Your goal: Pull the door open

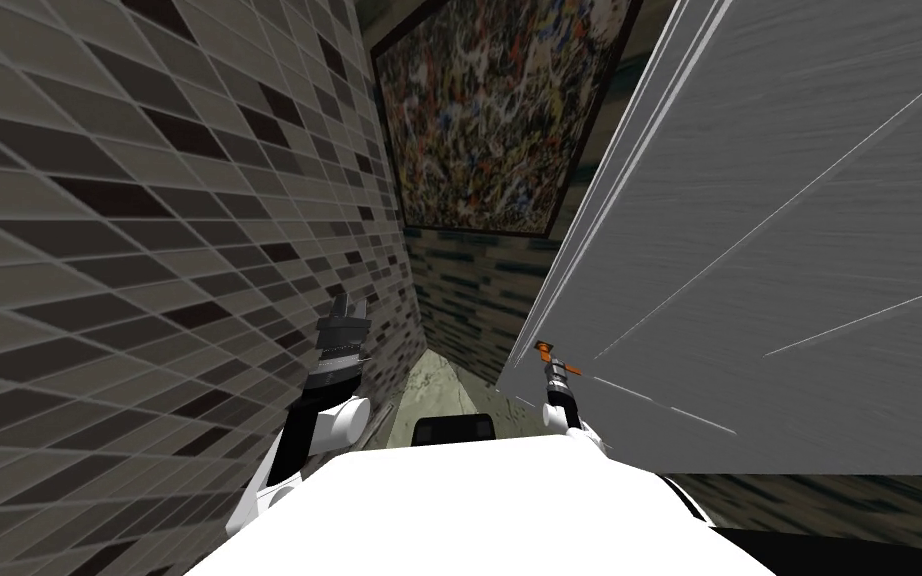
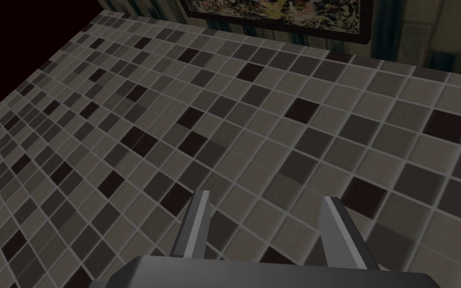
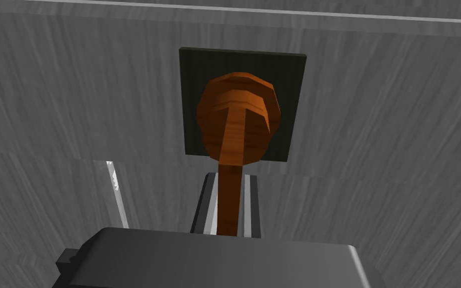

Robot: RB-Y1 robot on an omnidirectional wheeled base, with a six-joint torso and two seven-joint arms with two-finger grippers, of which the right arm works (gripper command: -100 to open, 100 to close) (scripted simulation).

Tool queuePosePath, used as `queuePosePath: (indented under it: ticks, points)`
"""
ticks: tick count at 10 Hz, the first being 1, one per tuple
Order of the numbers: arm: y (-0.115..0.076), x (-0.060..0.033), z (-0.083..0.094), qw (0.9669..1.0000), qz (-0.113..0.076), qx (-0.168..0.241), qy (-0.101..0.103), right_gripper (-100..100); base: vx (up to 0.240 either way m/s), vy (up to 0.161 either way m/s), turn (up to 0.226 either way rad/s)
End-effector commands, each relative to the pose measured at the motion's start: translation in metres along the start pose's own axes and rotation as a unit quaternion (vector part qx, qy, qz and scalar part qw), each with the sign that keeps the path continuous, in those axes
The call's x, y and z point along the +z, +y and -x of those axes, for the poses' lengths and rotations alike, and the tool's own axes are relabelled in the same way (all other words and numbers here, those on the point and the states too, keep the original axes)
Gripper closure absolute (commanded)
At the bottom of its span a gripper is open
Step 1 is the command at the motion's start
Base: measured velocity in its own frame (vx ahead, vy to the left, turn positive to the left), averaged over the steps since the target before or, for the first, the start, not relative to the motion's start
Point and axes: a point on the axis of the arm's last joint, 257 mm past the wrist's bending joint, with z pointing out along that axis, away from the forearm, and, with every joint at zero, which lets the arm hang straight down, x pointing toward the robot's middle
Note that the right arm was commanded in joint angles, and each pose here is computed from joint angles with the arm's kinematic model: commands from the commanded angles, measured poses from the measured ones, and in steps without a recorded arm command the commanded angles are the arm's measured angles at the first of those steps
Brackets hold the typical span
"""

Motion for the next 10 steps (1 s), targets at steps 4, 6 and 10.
queuePosePath:
  ticks: [4,6,10]
  points:
    - [-0.003,-0.0001,-0.022,0.9996,-0.003,0.000,0.028,100,-0.149,-0.022,0.042]
    - [-0.003,0.0000,-0.036,0.9989,-0.002,0.001,0.047,100,-0.220,-0.027,0.054]
    - [-0.002,-0.0011,-0.065,0.9963,-0.001,0.001,0.086,100,-0.223,-0.023,0.049]
